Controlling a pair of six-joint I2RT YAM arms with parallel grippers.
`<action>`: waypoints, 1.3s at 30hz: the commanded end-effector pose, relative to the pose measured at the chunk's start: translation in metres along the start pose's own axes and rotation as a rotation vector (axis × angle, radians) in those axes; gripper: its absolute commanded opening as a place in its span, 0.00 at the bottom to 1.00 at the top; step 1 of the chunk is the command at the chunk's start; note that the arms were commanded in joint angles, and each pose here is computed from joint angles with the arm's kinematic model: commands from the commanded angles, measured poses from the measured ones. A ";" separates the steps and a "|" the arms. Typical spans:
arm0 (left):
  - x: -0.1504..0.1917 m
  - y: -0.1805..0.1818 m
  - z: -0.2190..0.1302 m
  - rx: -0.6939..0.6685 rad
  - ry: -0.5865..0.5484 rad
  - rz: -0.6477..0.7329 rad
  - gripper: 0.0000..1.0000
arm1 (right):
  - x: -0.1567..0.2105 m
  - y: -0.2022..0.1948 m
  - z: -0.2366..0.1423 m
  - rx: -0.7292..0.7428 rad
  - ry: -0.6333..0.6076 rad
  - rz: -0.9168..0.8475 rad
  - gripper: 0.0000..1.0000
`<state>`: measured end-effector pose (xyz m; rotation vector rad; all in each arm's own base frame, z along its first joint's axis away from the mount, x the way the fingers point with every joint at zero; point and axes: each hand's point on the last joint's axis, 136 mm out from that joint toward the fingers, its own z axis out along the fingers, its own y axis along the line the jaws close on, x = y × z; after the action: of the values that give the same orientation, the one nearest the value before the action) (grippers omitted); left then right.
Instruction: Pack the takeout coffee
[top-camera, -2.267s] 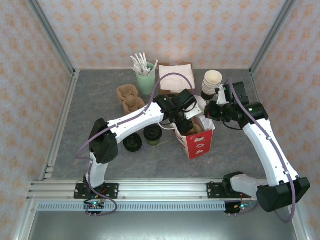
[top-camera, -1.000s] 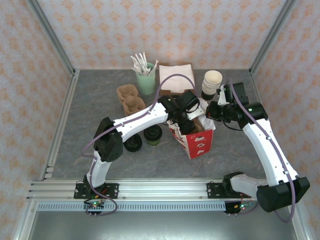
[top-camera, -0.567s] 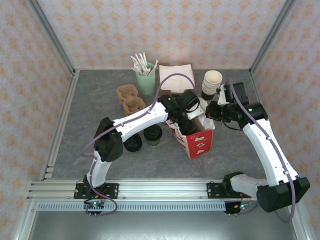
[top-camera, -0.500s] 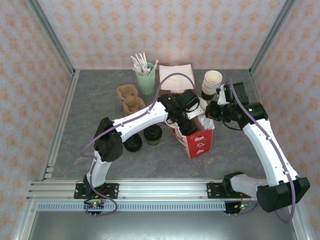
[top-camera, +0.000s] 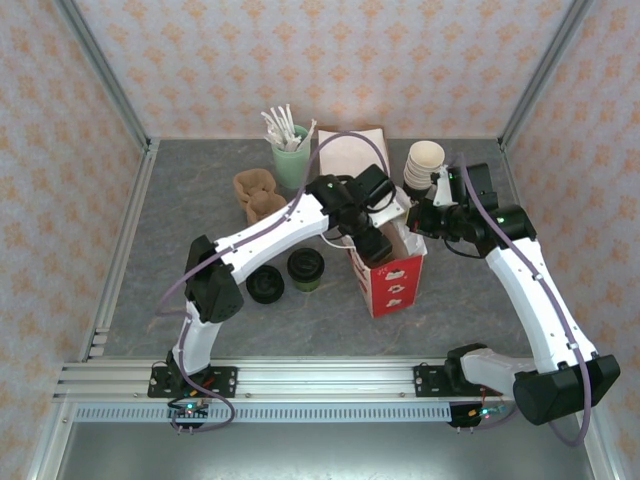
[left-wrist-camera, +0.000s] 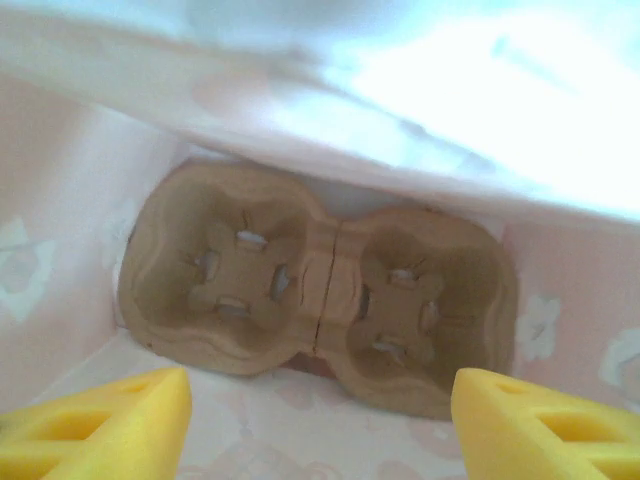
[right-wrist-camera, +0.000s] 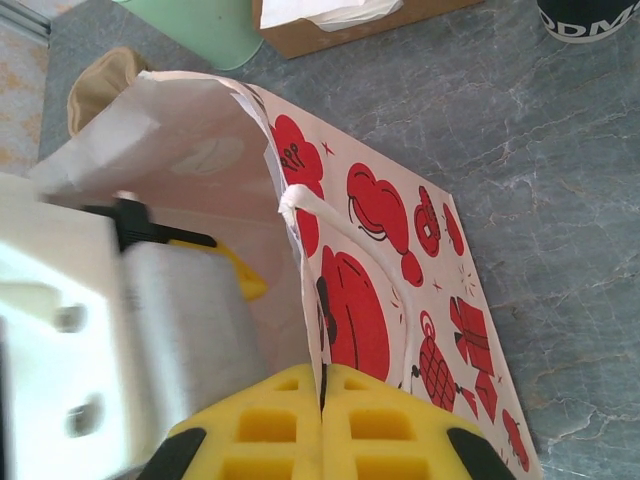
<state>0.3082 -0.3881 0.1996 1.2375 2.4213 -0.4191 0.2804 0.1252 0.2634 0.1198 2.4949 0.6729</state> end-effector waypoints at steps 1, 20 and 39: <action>-0.029 -0.011 -0.052 0.037 -0.147 -0.006 0.70 | -0.005 0.011 0.000 -0.043 -0.007 0.005 0.00; -0.100 -0.003 -0.155 0.080 -0.475 -0.173 0.72 | -0.017 0.020 0.010 -0.092 -0.052 0.099 0.00; -0.072 0.110 -0.235 -0.206 -0.606 -0.510 0.70 | 0.003 0.031 -0.005 -0.134 -0.092 0.253 0.28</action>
<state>0.4016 -0.2955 0.4137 0.3827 2.1472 -0.5756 0.2805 0.1554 0.2774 0.3894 2.3822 0.9278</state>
